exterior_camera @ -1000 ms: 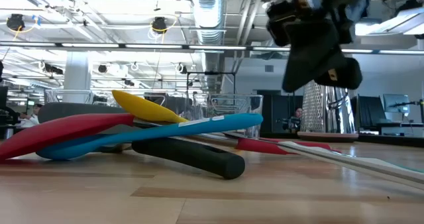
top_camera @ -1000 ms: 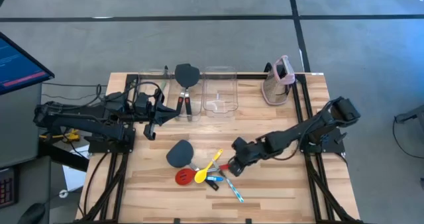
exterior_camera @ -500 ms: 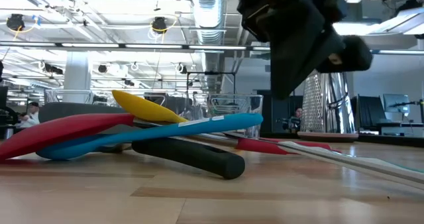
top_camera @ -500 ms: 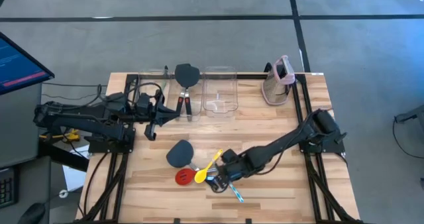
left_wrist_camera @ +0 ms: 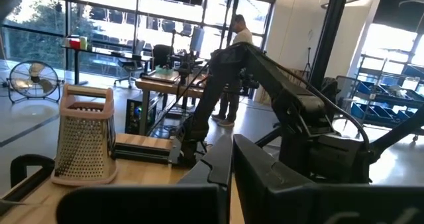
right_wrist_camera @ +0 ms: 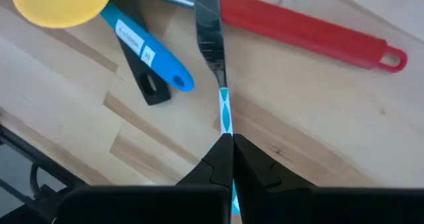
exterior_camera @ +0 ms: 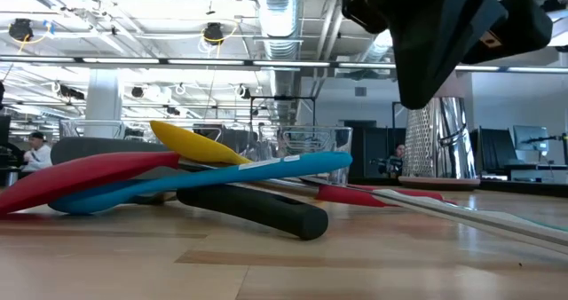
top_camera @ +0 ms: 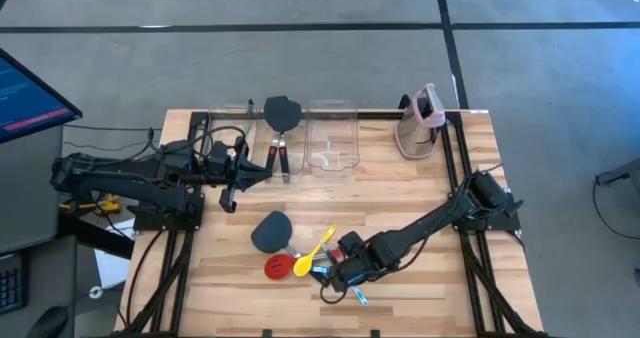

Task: Pick & Place Kitchen Items
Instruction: Put the blue patterned knife into the left transparent bin

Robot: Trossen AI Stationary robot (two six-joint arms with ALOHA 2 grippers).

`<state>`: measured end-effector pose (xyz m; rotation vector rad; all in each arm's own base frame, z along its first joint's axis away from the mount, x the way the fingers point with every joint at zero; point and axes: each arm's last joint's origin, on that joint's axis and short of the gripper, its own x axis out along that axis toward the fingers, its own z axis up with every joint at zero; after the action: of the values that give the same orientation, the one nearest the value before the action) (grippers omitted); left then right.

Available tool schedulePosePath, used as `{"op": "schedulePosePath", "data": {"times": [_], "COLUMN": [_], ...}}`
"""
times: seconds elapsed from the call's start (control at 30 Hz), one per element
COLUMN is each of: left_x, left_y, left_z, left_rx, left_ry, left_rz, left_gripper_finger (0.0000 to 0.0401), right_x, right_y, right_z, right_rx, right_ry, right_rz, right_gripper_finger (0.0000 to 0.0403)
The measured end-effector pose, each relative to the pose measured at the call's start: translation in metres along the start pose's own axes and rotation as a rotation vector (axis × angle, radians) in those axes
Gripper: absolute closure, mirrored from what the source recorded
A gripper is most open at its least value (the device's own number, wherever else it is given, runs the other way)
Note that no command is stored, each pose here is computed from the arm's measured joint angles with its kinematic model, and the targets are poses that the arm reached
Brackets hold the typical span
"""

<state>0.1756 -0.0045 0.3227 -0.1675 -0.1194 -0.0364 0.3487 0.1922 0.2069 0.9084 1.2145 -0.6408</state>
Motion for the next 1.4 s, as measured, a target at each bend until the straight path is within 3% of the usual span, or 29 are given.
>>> {"op": "schedulePosePath", "data": {"times": [0.3,0.6,0.77,0.83,0.93,1.0,1.2,1.4], "left_x": [0.000,0.000,0.000,0.000,0.000,0.000,0.000,0.000], "left_y": [0.000,0.000,0.000,0.000,0.000,0.000,0.000,0.001], "left_z": [0.000,0.000,0.000,0.000,0.000,0.000,-0.003,-0.004], "left_rx": [0.002,0.003,0.003,0.003,0.003,0.003,0.003,0.003], "left_ry": [0.000,0.000,0.000,0.000,0.002,0.003,0.025,0.036], "left_rz": [0.000,0.000,0.000,0.000,0.000,0.001,0.004,0.006], "left_gripper_finger": [0.0399,0.0399,0.0399,0.0399,0.0399,0.0399,0.0399,0.0399], "right_x": [0.000,0.000,0.010,0.017,0.028,0.038,0.056,0.072], "right_y": [0.002,0.002,0.003,-0.001,0.006,0.000,0.006,0.003], "right_z": [0.001,0.004,0.005,0.004,0.004,0.003,0.000,0.000], "right_rx": [-0.031,-0.066,-0.114,-0.144,-0.166,-0.171,-0.194,-0.205], "right_ry": [-0.001,-0.062,-0.058,-0.045,-0.028,-0.013,0.022,0.038], "right_rz": [0.021,0.013,-0.004,-0.046,-0.015,-0.081,-0.046,-0.086], "right_gripper_finger": [0.0387,0.0262,0.0221,0.0217,0.0220,0.0227,0.0242,0.0245]}}
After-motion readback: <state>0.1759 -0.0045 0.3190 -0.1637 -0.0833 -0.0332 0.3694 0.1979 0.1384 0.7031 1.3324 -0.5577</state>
